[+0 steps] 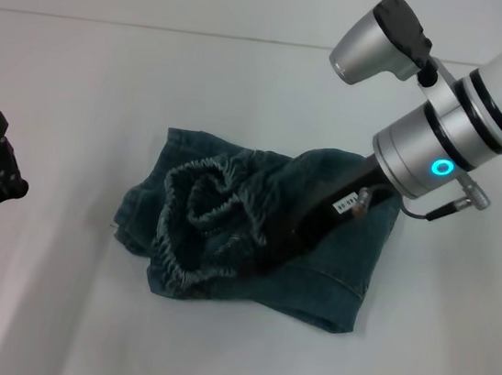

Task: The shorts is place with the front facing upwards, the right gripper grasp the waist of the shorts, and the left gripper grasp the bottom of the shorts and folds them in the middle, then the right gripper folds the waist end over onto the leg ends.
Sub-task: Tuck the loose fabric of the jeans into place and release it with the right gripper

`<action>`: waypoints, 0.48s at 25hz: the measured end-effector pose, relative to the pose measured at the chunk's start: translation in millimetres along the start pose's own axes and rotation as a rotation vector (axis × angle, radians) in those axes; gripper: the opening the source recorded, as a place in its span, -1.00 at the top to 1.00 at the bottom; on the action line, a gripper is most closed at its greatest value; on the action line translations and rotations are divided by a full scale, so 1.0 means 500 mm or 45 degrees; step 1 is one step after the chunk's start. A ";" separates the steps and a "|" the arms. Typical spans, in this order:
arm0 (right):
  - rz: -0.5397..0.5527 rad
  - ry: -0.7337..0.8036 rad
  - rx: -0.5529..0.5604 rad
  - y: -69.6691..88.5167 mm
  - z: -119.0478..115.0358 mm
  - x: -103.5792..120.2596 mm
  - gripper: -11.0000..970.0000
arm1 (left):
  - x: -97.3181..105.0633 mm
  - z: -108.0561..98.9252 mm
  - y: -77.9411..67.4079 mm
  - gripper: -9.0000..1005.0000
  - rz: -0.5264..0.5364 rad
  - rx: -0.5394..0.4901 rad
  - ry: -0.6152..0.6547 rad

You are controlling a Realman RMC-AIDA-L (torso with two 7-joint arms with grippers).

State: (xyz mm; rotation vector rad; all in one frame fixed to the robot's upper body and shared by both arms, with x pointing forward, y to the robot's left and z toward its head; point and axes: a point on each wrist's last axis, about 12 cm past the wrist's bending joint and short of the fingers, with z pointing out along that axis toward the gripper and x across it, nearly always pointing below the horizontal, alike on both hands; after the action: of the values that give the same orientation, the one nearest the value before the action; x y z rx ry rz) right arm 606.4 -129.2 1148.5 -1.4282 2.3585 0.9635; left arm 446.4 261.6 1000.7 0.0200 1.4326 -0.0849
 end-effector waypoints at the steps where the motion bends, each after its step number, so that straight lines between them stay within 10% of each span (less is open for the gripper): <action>1: -0.005 -0.024 0.009 -0.002 0.003 -0.003 -0.95 | 0.000 0.000 0.000 0.98 0.000 -0.001 0.001; 12: -0.101 -0.284 0.055 -0.020 0.038 -0.023 -0.95 | 0.005 0.004 -0.001 0.98 -0.001 0.004 0.029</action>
State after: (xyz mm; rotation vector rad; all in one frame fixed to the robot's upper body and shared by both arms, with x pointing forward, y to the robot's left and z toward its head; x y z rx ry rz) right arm 618.1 -112.3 1135.4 -1.3129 2.1341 0.9887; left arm 448.5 260.9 998.5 0.0228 1.4555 -0.0879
